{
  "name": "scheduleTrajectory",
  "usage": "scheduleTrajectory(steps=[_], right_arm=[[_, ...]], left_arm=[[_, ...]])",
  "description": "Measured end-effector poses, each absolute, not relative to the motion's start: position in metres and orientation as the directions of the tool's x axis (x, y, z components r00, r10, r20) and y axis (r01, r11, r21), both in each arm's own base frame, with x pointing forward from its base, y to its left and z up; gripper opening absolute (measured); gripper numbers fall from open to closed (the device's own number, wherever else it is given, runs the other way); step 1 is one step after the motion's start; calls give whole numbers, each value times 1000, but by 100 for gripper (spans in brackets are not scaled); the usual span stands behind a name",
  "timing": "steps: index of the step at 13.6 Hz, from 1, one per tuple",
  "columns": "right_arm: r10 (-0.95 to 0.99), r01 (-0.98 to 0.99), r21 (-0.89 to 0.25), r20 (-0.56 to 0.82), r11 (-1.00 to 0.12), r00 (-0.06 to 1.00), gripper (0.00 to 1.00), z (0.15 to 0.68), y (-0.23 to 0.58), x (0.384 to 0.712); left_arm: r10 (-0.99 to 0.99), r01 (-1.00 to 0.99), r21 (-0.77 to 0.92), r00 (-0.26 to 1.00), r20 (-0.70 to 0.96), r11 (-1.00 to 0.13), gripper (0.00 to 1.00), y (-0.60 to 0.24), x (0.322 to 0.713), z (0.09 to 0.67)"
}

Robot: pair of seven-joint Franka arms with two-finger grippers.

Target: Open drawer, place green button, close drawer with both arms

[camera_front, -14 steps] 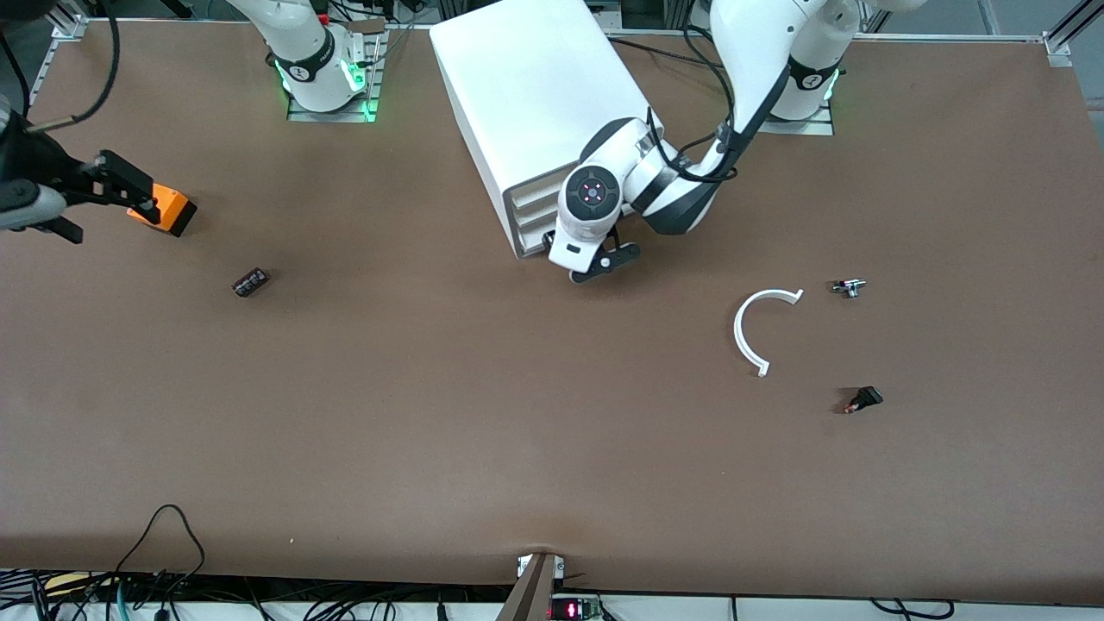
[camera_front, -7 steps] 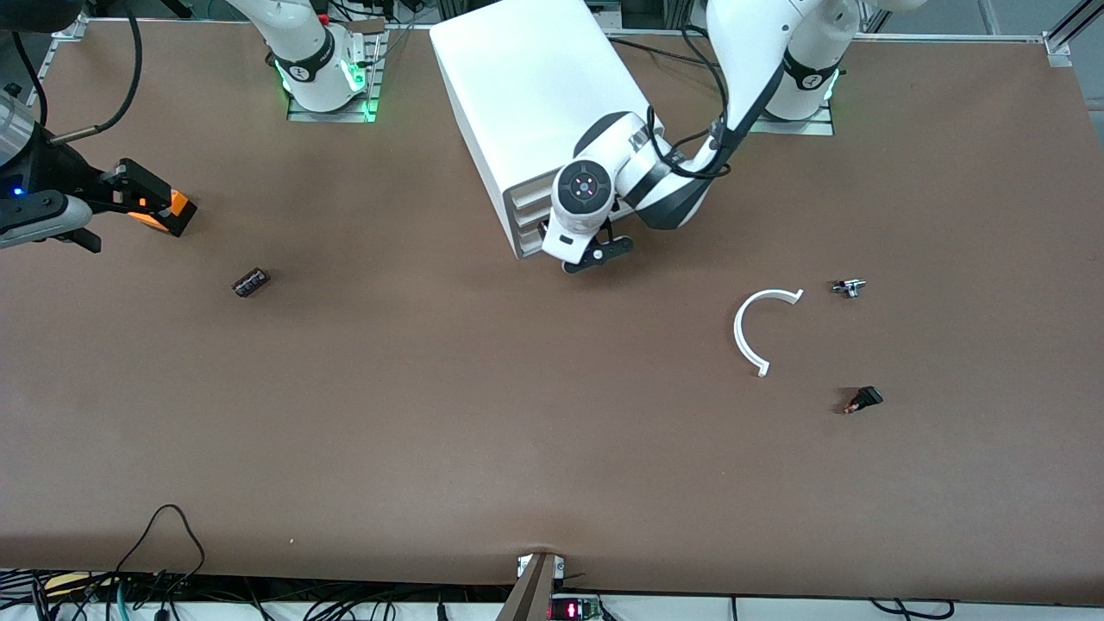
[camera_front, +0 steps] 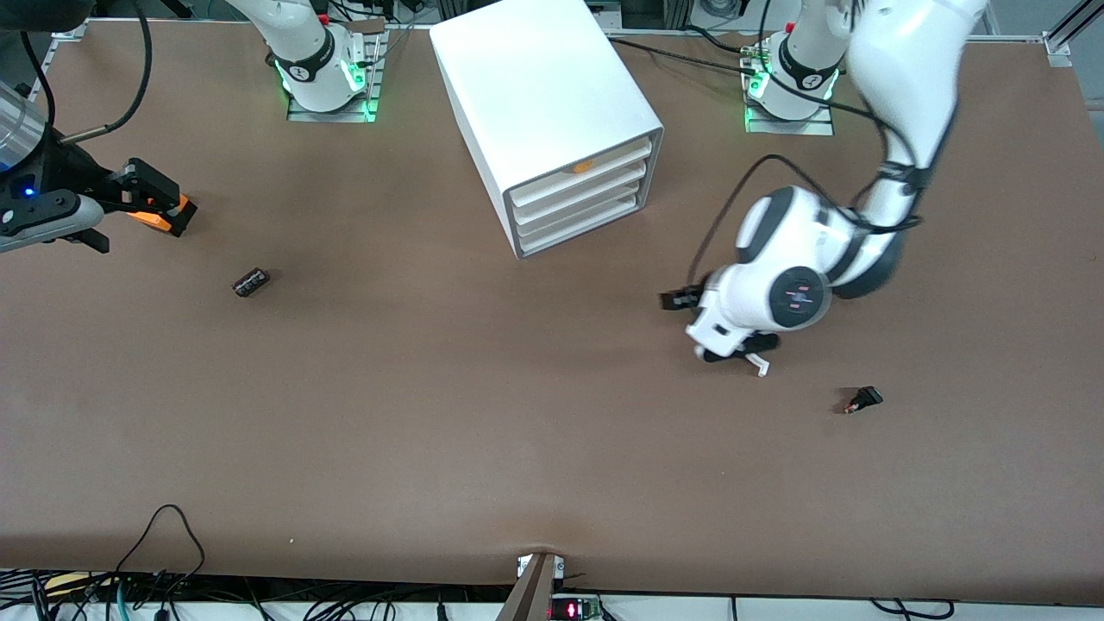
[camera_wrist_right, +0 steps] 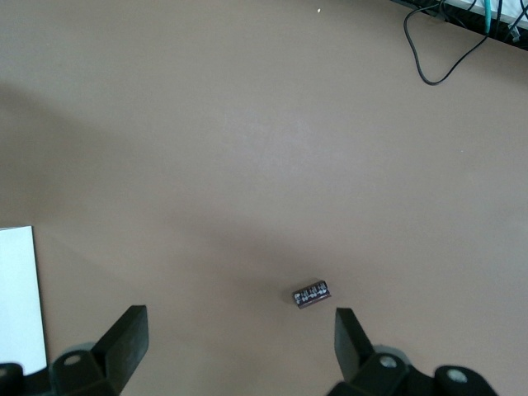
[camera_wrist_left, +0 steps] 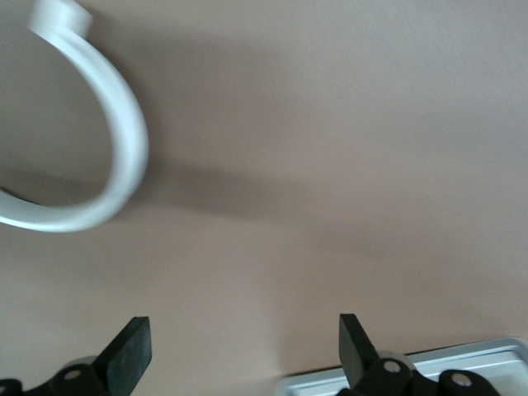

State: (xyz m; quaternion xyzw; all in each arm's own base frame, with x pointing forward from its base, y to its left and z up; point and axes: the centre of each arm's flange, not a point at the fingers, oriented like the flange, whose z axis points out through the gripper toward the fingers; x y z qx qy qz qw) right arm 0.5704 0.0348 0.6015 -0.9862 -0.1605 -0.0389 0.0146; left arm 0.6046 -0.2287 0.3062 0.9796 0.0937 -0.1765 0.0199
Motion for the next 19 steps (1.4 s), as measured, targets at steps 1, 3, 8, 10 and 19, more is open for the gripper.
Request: scheduleTrajectory(steps=[1, 3, 8, 10, 19], right_arm=[[316, 318, -16, 81, -948, 945, 100, 602, 35, 570], [316, 318, -17, 81, -948, 945, 100, 602, 35, 570], [316, 318, -17, 81, -948, 945, 100, 602, 35, 570], [316, 318, -17, 81, -948, 945, 100, 602, 35, 570], [315, 317, -16, 83, -948, 945, 100, 603, 35, 571]], left_arm=[[151, 152, -22, 933, -326, -988, 100, -212, 610, 322], [106, 99, -38, 948, -300, -994, 100, -179, 618, 351], [46, 45, -10, 977, -208, -999, 100, -94, 621, 446], [-7, -9, -14, 989, -149, -1000, 100, -56, 616, 488], [-27, -30, -37, 997, -76, -999, 100, 41, 584, 565]])
